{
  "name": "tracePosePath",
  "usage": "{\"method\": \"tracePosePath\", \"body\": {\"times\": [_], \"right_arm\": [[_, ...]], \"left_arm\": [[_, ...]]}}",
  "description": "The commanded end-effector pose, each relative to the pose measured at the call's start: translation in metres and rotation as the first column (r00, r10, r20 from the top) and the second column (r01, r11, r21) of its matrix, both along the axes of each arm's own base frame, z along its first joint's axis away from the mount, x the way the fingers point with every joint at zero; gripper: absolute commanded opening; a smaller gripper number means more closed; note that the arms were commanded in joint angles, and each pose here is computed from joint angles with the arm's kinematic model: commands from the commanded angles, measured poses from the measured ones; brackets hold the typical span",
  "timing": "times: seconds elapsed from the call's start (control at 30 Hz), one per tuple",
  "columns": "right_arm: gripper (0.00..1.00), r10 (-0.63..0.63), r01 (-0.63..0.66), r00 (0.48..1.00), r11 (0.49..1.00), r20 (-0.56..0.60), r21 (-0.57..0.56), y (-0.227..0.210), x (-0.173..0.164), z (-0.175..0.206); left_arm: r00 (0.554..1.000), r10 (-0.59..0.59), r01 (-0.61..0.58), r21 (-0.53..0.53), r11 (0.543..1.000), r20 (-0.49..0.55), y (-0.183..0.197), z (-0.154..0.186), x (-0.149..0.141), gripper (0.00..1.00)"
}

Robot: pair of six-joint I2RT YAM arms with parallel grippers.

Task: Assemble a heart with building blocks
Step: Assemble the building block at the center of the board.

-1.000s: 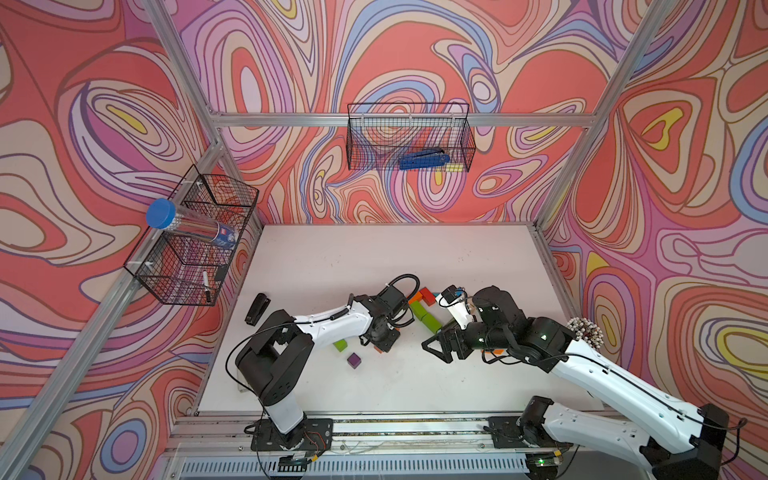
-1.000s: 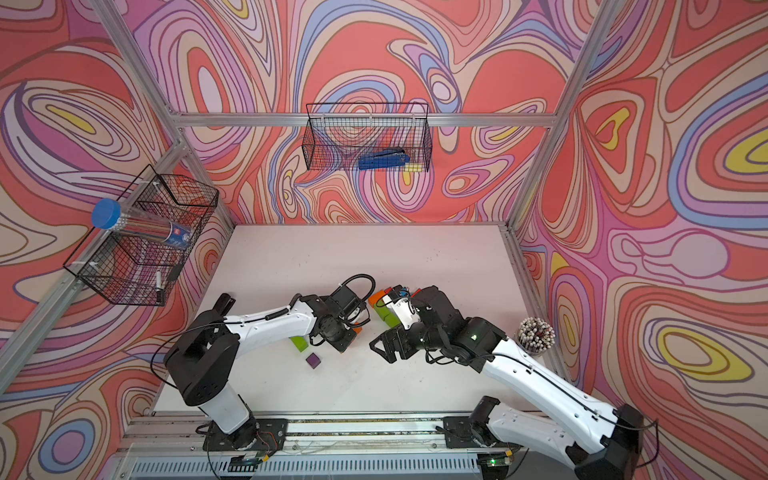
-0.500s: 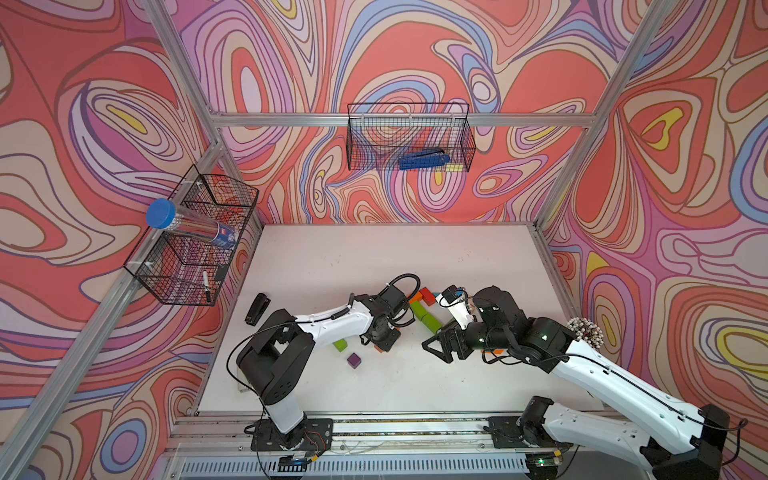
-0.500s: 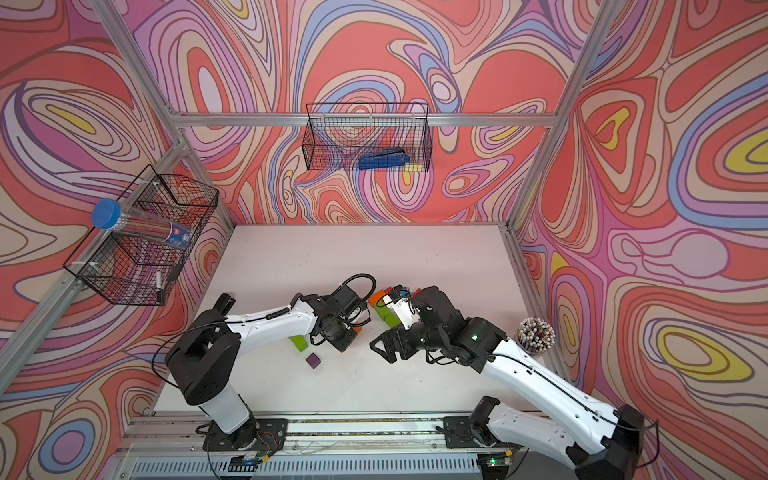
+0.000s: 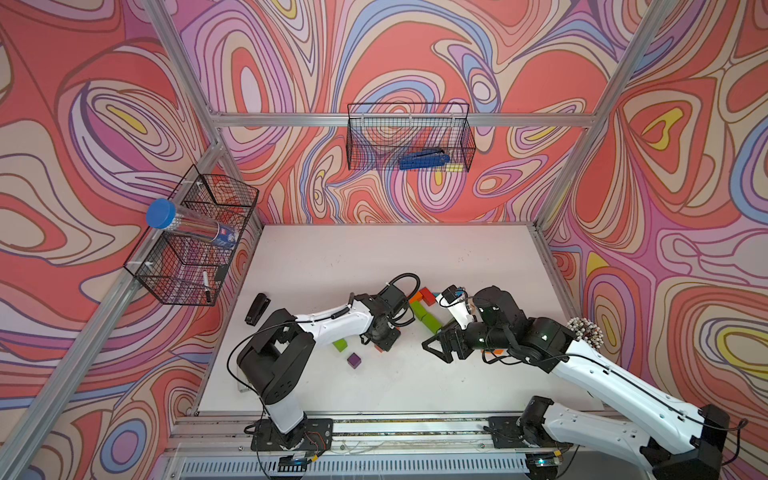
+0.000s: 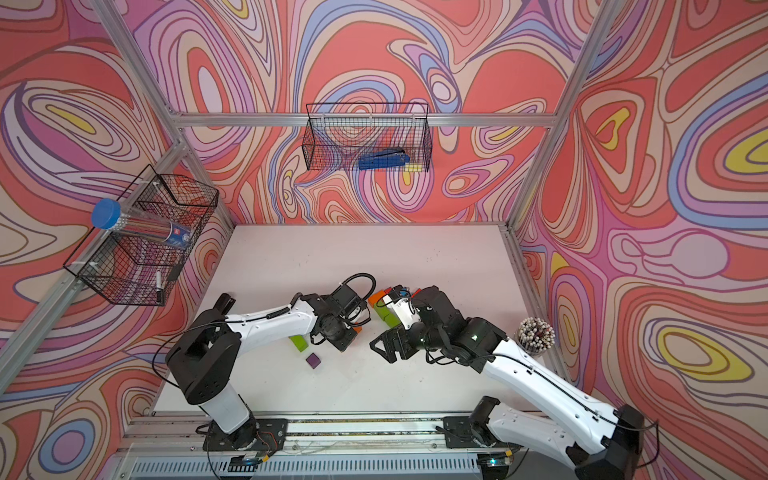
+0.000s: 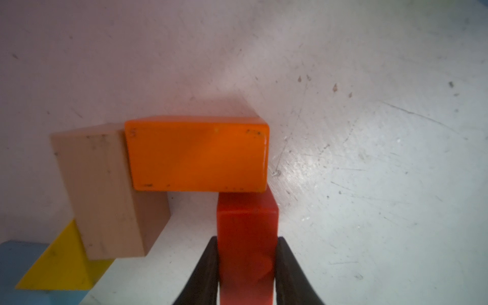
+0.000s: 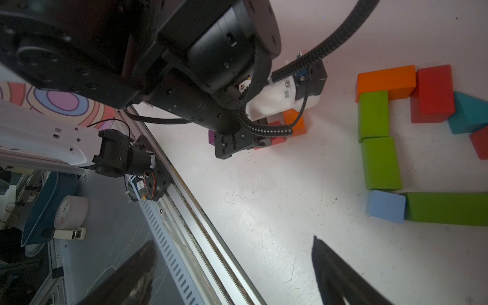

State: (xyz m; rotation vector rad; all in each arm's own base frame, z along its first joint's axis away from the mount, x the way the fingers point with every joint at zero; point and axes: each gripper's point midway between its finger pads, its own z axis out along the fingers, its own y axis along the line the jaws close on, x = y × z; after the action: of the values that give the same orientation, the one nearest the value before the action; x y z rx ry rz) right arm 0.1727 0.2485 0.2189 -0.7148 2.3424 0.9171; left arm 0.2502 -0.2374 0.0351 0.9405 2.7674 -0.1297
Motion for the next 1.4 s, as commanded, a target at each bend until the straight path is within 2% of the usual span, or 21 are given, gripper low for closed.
{"method": "tracePosePath", "body": {"times": [0.0,0.93,1.37], "right_arm": [[0.92,-0.013,0.013,1.000,1.000,-0.001,-0.011,-0.0025,0.0024,-0.0043],[0.92,-0.016,0.015,1.000,1.000,-0.005,-0.024,-0.0025,0.0037,-0.0080],[0.91,-0.018,0.018,1.000,0.999,-0.007,-0.027,-0.0025,0.0042,-0.0087]], "left_arm": [[1.000,0.004,-0.004,0.012,1.000,-0.004,0.0011,-0.0029,0.0042,0.32],[1.000,0.016,-0.016,-0.009,1.000,-0.001,-0.0008,-0.0029,0.0073,0.37],[1.000,0.019,-0.019,-0.018,1.000,0.003,-0.0016,-0.0013,0.0081,0.47]]}}
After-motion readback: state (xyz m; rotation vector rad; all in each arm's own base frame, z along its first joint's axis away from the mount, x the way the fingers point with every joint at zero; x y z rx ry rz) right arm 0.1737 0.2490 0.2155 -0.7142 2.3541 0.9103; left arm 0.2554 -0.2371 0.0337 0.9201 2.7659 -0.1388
